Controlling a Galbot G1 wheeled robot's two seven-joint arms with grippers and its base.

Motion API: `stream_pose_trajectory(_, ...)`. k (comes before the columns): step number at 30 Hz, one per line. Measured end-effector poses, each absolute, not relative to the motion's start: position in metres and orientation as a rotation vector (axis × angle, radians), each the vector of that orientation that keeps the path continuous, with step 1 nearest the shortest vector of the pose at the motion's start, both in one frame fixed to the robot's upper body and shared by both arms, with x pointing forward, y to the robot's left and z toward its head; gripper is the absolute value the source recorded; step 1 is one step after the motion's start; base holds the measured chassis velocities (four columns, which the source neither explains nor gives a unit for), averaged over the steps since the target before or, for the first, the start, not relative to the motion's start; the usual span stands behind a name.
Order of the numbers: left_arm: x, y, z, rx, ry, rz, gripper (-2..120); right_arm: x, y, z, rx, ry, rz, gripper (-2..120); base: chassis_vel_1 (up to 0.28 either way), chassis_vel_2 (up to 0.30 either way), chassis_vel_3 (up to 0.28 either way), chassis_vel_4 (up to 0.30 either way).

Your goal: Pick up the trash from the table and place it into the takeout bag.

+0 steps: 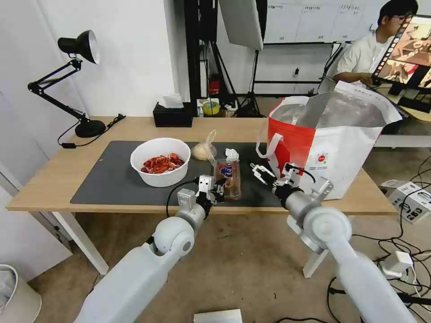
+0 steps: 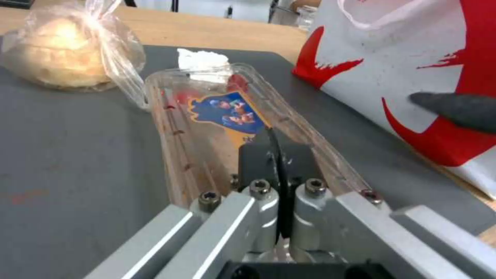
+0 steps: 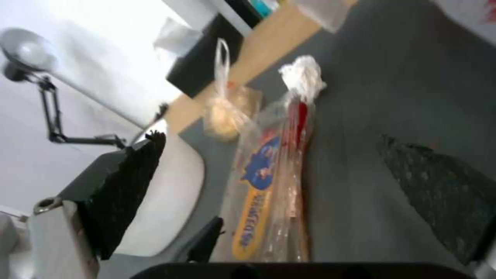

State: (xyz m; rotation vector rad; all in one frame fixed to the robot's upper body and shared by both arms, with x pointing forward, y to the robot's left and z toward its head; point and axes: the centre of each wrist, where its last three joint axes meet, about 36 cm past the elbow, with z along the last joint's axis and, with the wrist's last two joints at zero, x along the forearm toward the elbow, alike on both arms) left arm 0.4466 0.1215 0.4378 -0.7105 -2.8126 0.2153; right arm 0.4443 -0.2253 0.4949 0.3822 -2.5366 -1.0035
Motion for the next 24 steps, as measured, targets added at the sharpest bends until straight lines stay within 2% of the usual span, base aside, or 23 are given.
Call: stream_pose_trajectory(24, 0.443, 0.115, 0.432, -0.732, -2.796, 0.221, 0, 0.51, -0.208, 0.502, 0.39, -2.396, -0.856, 100, 0.0, 0.0, 0.0, 0.0)
